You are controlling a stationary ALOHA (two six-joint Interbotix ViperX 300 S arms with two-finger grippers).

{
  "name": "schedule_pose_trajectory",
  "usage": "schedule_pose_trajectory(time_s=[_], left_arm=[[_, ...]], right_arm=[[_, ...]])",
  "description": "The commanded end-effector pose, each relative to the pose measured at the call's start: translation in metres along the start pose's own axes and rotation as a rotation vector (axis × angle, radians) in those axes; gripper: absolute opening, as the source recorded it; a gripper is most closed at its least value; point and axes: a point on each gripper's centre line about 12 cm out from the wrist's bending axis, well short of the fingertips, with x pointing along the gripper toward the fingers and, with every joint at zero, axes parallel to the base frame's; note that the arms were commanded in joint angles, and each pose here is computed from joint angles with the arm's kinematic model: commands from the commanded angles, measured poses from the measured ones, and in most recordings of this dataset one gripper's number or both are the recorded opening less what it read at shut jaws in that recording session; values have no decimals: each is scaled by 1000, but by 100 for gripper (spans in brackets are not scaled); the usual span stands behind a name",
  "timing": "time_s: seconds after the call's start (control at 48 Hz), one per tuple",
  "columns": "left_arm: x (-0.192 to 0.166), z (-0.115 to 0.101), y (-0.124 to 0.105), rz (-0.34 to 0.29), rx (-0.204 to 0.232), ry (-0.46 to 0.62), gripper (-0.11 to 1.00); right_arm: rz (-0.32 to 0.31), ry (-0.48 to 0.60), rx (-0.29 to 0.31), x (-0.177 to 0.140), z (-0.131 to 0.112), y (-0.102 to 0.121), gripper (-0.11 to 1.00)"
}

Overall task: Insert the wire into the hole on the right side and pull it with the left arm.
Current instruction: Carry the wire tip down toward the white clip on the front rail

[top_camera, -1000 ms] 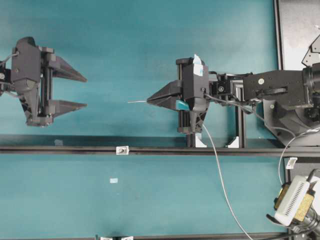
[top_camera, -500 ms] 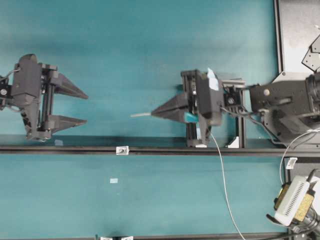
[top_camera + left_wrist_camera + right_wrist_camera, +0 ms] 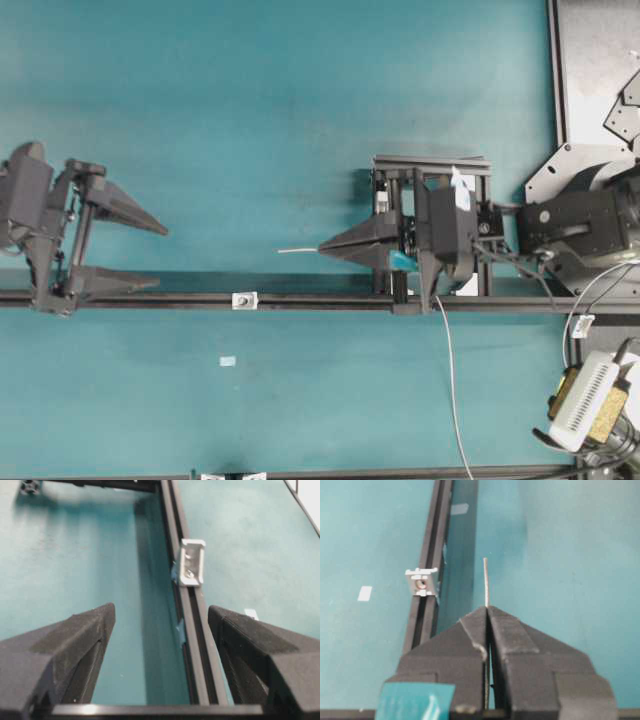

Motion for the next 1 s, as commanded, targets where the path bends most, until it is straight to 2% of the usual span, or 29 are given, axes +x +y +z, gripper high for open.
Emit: schedule_pose_trajectory(time_s=[0.0, 0.25, 0.5, 0.771, 0.979], left_arm=[[8, 4, -4, -13, 3, -24, 91], [21, -6, -4, -18, 12, -56, 91], [35, -16, -10, -39, 18, -66, 91], [55, -18, -22, -70, 25, -70, 91], [66, -21, -26, -77, 24, -71, 91]], right_arm=[[-9, -38, 1, 2, 4, 9, 3], [-21, -54, -49, 7, -6, 34, 3], [-66, -38, -59, 18, -27, 48, 2], [-89, -63, -93, 22, -42, 53, 3], [-83, -82, -130, 21, -51, 57, 3]])
